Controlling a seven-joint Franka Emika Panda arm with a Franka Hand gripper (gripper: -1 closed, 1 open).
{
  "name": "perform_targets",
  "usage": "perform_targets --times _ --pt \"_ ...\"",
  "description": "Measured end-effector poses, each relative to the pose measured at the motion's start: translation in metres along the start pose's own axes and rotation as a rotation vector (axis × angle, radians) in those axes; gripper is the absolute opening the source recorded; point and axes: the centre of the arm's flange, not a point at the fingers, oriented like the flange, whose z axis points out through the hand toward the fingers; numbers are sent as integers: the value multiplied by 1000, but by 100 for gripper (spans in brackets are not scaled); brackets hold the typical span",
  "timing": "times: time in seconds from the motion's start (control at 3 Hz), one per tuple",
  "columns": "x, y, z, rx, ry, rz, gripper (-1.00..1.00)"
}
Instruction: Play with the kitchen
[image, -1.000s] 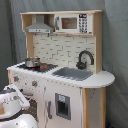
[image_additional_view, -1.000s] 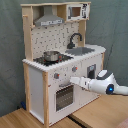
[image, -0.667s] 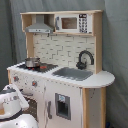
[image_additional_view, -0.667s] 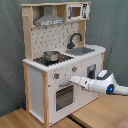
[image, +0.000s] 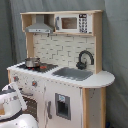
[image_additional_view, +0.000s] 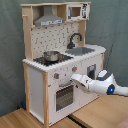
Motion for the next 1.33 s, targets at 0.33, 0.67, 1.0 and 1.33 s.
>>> perform_targets --times 0.33,0.67,1.0,1.33 --pt "-1 -2 1 -10 6 89 100" --pt "-2 -5 3 -20 10 176 100" --pt "-6 -9 6 -29 10 258 100" --pt "-11 -13 12 -35 2 358 100"
